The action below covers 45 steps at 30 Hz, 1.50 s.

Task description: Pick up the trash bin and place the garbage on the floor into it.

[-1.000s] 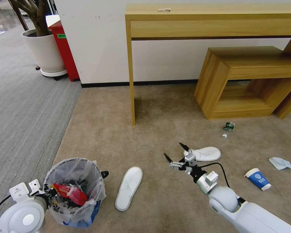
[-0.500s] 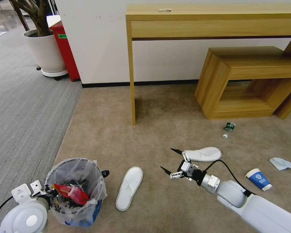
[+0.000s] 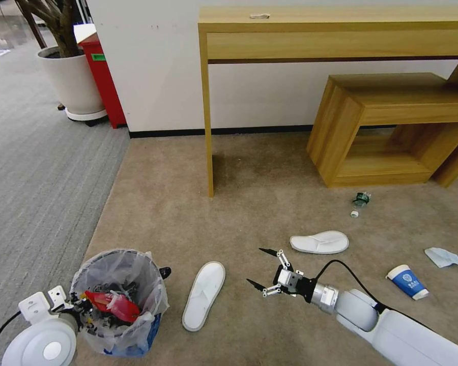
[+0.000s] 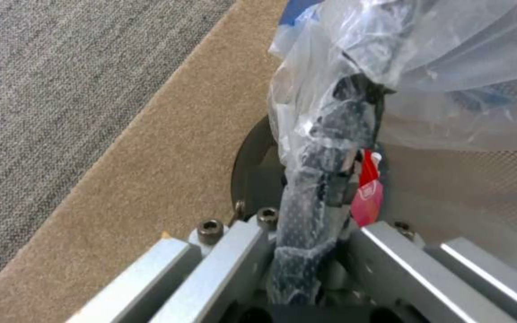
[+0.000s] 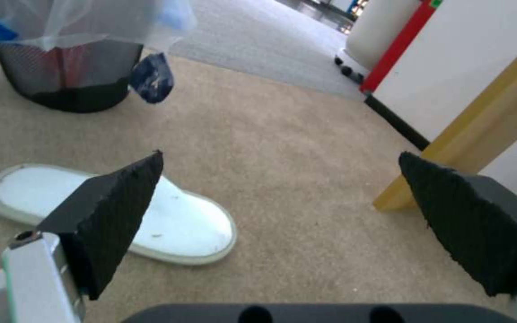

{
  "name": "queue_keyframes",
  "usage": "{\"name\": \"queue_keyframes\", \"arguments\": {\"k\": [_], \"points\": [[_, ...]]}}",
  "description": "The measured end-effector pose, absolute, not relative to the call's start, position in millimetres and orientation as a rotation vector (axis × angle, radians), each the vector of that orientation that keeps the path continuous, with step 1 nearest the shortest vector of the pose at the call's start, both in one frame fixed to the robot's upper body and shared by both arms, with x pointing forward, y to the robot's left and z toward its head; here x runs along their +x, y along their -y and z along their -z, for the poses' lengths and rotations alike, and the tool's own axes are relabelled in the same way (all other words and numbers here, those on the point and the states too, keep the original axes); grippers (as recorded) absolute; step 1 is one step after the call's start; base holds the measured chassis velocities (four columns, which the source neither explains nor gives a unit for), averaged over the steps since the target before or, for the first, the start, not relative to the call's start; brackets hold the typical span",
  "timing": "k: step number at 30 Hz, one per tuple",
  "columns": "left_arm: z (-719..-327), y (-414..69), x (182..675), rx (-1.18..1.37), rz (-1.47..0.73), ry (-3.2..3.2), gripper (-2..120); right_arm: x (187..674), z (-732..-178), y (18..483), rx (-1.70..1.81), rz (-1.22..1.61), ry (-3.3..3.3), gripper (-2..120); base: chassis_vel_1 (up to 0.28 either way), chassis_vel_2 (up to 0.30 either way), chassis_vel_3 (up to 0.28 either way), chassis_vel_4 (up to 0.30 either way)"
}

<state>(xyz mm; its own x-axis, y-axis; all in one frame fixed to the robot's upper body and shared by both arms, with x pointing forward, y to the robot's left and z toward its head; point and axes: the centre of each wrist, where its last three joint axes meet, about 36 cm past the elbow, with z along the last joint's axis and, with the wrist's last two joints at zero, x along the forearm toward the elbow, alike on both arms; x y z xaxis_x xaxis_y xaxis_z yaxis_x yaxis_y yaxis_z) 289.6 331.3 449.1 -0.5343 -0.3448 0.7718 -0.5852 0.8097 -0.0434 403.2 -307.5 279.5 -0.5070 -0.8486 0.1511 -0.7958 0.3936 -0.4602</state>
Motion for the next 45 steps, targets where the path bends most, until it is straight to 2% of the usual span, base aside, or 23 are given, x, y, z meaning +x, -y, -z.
{"name": "queue_keyframes", "arguments": {"k": [27, 45], "points": [[-450.4, -329.0, 288.1, 0.670, -0.382, 2.189, 0, 428.4, -240.0, 297.8, -1.498, 0.723, -2.580, 99, 0.000, 0.000, 0.000, 0.000], [-452.9, -326.3, 286.0, 0.653, -0.371, 2.192, 0, 414.0, -233.0, 254.5, -1.396, 0.462, -2.756, 99, 0.000, 0.000, 0.000, 0.000]]}}
